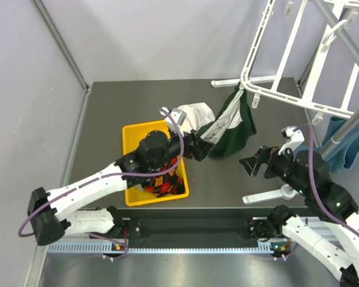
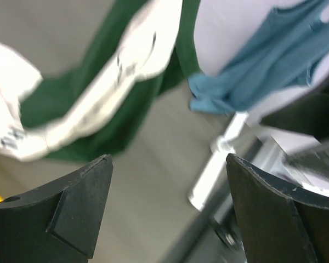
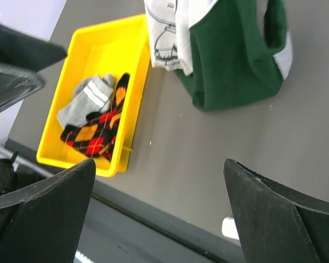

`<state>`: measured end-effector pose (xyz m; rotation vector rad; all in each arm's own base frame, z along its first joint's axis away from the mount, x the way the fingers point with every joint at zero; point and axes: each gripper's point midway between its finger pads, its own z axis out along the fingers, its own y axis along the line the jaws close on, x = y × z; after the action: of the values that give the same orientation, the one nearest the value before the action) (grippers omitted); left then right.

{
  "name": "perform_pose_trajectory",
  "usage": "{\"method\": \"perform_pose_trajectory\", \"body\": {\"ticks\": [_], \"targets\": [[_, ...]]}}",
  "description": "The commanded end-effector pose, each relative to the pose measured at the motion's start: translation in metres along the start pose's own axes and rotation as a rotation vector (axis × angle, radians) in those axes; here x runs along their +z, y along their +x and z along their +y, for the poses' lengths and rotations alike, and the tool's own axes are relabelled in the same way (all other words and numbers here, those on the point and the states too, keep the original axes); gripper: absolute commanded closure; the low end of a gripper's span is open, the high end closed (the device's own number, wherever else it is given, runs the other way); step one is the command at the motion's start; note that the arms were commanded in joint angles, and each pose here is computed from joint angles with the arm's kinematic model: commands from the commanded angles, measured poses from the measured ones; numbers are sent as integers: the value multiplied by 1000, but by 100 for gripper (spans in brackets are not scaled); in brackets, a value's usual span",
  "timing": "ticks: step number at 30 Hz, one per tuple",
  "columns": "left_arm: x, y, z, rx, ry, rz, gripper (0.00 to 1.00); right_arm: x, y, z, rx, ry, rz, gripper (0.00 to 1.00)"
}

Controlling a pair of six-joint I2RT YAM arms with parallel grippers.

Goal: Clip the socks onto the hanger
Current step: Open the clamp at the hanger.

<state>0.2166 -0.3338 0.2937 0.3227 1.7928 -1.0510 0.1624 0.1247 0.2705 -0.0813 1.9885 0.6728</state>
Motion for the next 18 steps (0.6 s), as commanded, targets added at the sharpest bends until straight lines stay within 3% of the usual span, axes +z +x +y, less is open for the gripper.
{"method": "perform_pose_trajectory", "body": {"ticks": [1,9,14,18], "targets": [[24,-41,-12,135,15,-147,11,-10,-35,1,-34,25,-119,0],[69,-28,-2,174,-44,-119,14,-29,-54,-8,-113,79,-189,0],[84,-4,-47,219,202,-68,23,-29,-62,-2,-155,66,-178,0],[100,0,-61,199,213,-67,25,-27,-67,5,-195,54,-131,0]]}}
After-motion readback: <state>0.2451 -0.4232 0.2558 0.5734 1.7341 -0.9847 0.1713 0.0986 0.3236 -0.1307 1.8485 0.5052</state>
